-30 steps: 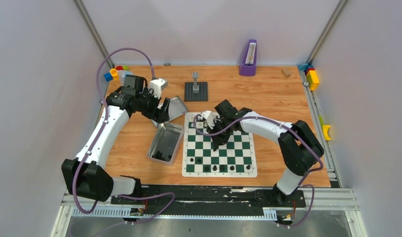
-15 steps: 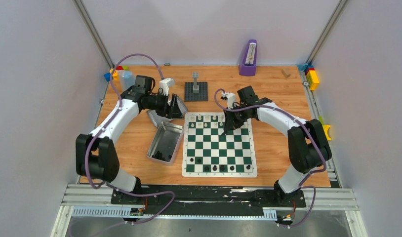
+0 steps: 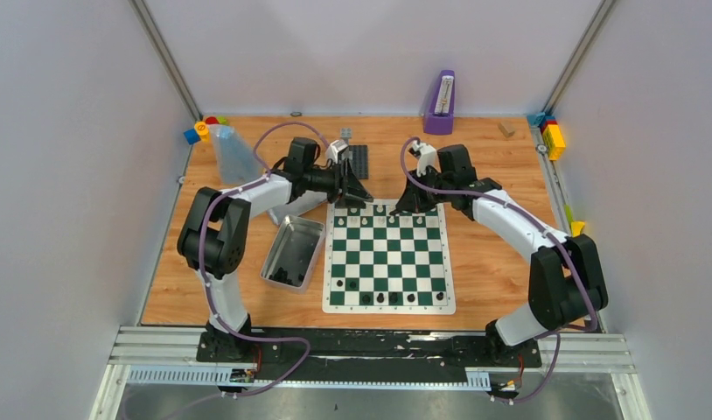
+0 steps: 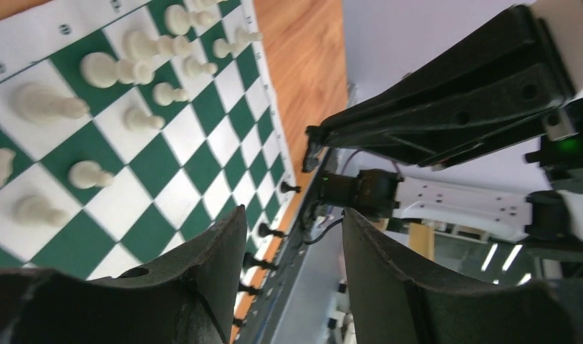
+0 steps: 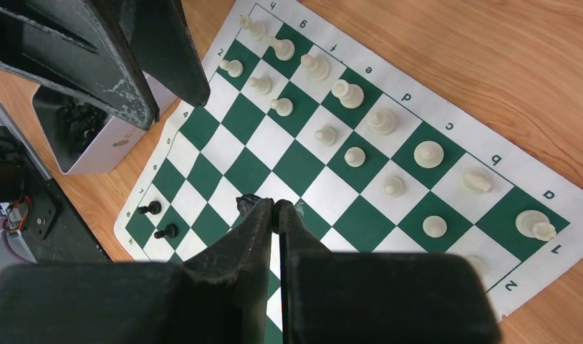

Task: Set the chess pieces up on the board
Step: Place the chess piece on the chessboard.

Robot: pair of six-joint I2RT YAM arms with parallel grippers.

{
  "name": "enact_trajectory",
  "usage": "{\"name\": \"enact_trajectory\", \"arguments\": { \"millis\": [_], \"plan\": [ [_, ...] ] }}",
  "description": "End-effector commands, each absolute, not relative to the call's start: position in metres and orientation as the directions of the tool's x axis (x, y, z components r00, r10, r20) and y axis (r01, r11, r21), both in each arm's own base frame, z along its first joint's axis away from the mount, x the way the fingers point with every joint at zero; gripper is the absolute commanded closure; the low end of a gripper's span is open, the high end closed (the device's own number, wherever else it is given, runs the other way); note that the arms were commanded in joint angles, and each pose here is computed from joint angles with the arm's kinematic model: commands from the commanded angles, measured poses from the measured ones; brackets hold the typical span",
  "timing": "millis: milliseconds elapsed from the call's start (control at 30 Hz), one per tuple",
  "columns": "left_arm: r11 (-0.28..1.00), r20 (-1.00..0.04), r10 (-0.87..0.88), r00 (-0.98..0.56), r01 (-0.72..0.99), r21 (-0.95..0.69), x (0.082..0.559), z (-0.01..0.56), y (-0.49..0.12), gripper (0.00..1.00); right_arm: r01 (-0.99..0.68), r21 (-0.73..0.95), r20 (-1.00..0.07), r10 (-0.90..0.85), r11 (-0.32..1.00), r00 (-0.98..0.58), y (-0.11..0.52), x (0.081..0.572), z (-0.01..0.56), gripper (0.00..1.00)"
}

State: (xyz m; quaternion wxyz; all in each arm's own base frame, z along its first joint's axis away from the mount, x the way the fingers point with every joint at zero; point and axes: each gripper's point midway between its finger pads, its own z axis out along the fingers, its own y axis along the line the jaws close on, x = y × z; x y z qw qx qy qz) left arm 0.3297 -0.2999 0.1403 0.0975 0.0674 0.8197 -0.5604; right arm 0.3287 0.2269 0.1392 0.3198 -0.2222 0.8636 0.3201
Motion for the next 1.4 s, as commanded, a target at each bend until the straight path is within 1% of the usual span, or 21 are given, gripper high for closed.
{"name": "enact_trajectory", "arguments": {
  "millis": [0, 100, 233, 833, 1033, 1367],
  "plan": [
    [0.227, -0.159, -0.055, -0.986, 0.143, -0.963, 0.336, 0.177, -0.329, 0.43, -0.554, 0.418, -0.741, -0.083, 0.720, -0.667, 0.225, 0.340, 0.161, 1.00],
    [0.191, -0.120, -0.052, -0.991, 0.109, -0.976, 0.331, 0.184, -0.346, 0.46, -0.547, 0.414, -0.752, -0.065, 0.727, -0.656, 0.223, 0.343, 0.169, 1.00],
    [0.160, -0.101, -0.043, -0.994, 0.093, -0.983, 0.328, 0.188, -0.359, 0.50, -0.541, 0.422, -0.753, -0.050, 0.728, -0.656, 0.220, 0.346, 0.175, 1.00],
    [0.157, -0.079, -0.025, -0.997, 0.074, -0.985, 0.332, 0.174, -0.371, 0.51, -0.519, 0.477, -0.738, 0.002, 0.709, -0.675, 0.212, 0.348, 0.185, 1.00],
    [0.148, -0.070, -0.002, -0.998, 0.069, -0.987, 0.325, 0.175, -0.379, 0.52, -0.518, 0.487, -0.733, 0.005, 0.703, -0.681, 0.212, 0.348, 0.185, 1.00],
    [0.128, -0.055, 0.023, -0.998, 0.058, -0.990, 0.319, 0.178, -0.390, 0.55, -0.516, 0.495, -0.727, 0.010, 0.699, -0.686, 0.212, 0.348, 0.184, 1.00]
  ]
}}
